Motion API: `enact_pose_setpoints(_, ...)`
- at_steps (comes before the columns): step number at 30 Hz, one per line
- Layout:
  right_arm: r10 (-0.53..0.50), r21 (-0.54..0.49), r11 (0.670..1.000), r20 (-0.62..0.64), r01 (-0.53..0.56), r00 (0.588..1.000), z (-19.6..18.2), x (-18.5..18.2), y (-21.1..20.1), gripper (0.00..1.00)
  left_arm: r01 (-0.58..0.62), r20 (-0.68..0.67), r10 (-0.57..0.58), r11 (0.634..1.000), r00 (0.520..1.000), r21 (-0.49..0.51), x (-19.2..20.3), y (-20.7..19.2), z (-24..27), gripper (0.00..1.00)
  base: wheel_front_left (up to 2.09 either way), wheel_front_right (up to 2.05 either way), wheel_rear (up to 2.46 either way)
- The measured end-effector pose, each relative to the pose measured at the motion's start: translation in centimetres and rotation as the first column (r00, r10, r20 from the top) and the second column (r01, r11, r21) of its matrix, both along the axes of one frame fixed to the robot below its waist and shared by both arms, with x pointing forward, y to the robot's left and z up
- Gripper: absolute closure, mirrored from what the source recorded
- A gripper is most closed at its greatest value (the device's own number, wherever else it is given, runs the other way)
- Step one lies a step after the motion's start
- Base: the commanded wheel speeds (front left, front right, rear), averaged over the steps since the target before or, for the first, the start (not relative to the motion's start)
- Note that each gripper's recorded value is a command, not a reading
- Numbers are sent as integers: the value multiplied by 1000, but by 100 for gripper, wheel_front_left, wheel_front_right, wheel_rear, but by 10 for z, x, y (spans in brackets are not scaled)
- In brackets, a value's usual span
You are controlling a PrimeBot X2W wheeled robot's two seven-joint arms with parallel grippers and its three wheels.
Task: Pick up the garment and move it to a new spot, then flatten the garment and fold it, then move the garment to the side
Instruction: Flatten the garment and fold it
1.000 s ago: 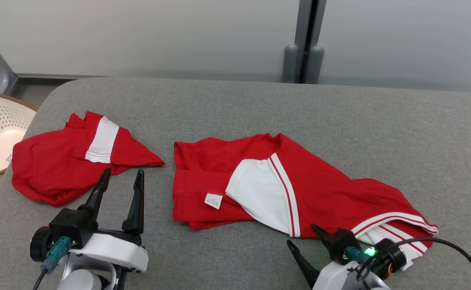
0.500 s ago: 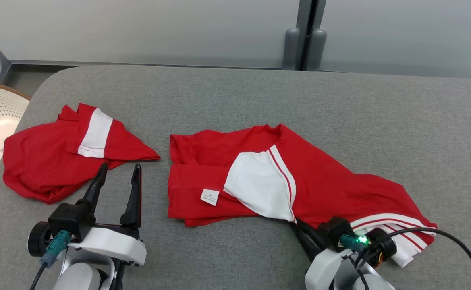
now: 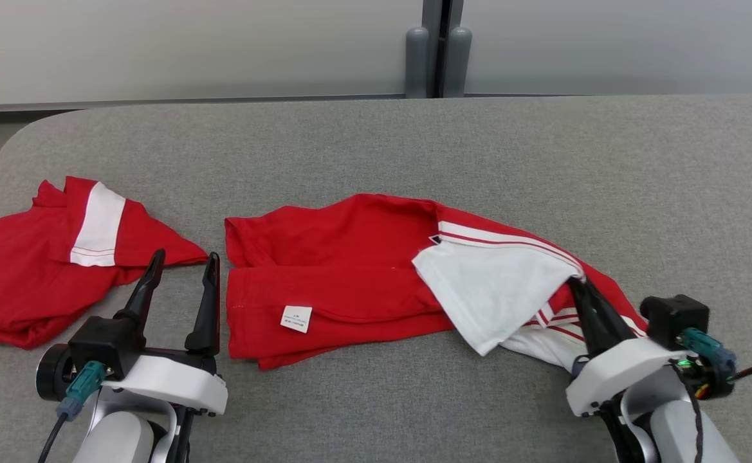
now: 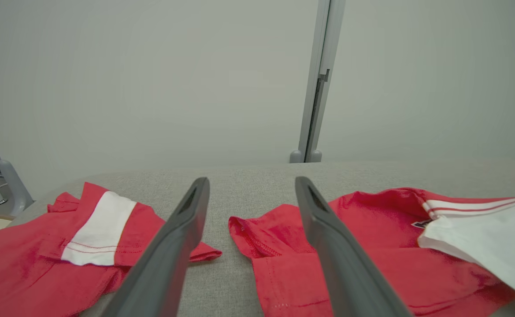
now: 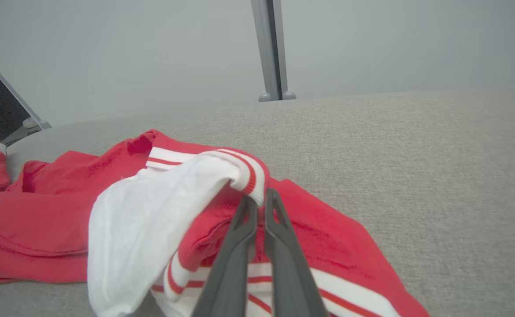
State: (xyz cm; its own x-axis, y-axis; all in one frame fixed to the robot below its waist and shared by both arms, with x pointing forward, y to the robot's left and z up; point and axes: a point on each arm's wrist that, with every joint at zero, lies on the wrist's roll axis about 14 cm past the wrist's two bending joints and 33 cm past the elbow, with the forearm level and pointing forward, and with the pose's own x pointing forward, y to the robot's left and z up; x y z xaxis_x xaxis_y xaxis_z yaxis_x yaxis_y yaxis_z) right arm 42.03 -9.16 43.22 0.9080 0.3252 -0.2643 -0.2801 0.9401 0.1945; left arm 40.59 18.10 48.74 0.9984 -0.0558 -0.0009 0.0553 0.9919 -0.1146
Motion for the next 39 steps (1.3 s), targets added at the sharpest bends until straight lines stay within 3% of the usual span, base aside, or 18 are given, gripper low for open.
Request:
enact_pose_setpoints(9, -231, 6, 973, -94, 233, 968, -29, -10, -71, 100, 26, -13, -26, 1000, 1000, 2, 8, -8, -6, 0, 0, 0, 0)
enact_pose_setpoints(10, -244, 3, 969, -106, 245, 964, -33, -12, -75, 65, 28, -14, -28, 1000, 1000, 3, 8, -8, -6, 0, 0, 0, 0)
enact_pose_setpoints(11, -254, 4, 967, -106, 256, 961, -34, -13, -78, 65, 32, -15, -32, 999, 999, 2, 9, -9, -7, 0, 0, 0, 0)
enact_pose_setpoints(12, -260, 7, 965, -100, 262, 960, -33, -12, -79, 45, 34, -16, -34, 999, 999, 2, 9, -9, -7, 0, 0, 0, 0)
enact_pose_setpoints(13, -266, 13, 963, -95, 268, 959, -32, -11, -80, 0, 36, -16, -36, 999, 999, 2, 10, -10, -7, 0, 0, 0, 0)
enact_pose_setpoints(23, -302, 7, 953, 94, 303, 949, 16, -2, -106, 0, 17, 2, -17, 1000, 1000, 6, 7, -7, 0, 0, 0, 0, 0)
enact_pose_setpoints(31, -225, -48, 968, 268, 247, 937, 70, -13, -100, 0, 5, 4, -5, 1000, 1000, 12, -13, -5, 2, 0, 0, 0, 0)
enact_pose_setpoints(39, -151, -66, 983, 258, 173, 954, 77, -53, -73, 0, 16, -5, -16, 1000, 1000, 27, -34, -7, 2, 0, 0, 0, 0)
